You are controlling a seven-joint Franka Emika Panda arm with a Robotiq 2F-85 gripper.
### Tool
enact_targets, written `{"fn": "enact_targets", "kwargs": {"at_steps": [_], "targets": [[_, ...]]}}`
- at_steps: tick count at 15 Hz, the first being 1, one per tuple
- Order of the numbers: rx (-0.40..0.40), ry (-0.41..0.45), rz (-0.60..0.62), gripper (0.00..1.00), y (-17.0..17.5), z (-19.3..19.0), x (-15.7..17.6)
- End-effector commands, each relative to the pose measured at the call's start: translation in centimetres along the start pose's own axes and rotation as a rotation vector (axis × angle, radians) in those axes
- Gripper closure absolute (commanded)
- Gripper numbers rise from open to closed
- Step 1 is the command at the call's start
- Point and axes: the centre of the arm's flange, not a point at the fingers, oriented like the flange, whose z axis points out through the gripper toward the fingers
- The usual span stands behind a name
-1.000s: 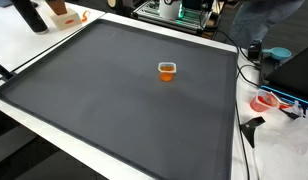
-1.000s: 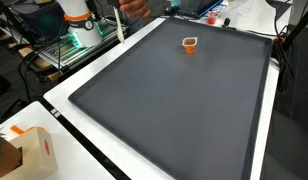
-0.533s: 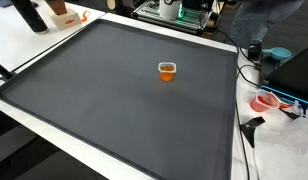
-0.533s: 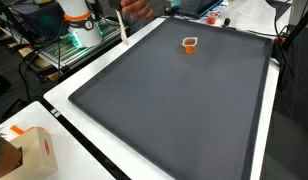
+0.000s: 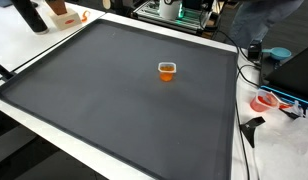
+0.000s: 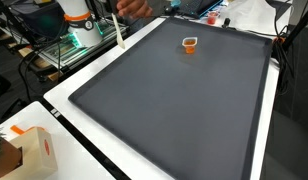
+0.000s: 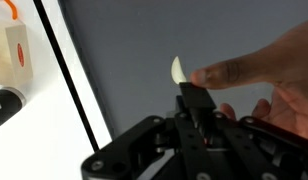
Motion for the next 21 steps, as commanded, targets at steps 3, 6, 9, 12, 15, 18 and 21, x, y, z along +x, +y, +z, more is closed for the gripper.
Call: {"fn": "enact_targets", "kwargs": {"at_steps": [3, 6, 9, 12, 15, 18, 21], "targets": [[0.000, 0.000, -0.003, 0.87, 0.00, 0.00, 0.00], [0.000, 0.000, -0.003, 0.87, 0.00, 0.00, 0.00], [0.000, 0.000, -0.003, 0.87, 0.00, 0.00, 0.00], [0.000, 0.000, -0.003, 0.87, -0.01, -0.01, 0.00], [0.000, 0.000, -0.003, 0.87, -0.01, 0.00, 0.00], [0.000, 0.000, -0.003, 0.87, -0.01, -0.01, 0.00], [0.000, 0.000, -0.003, 0.87, -0.01, 0.00, 0.00]]}}
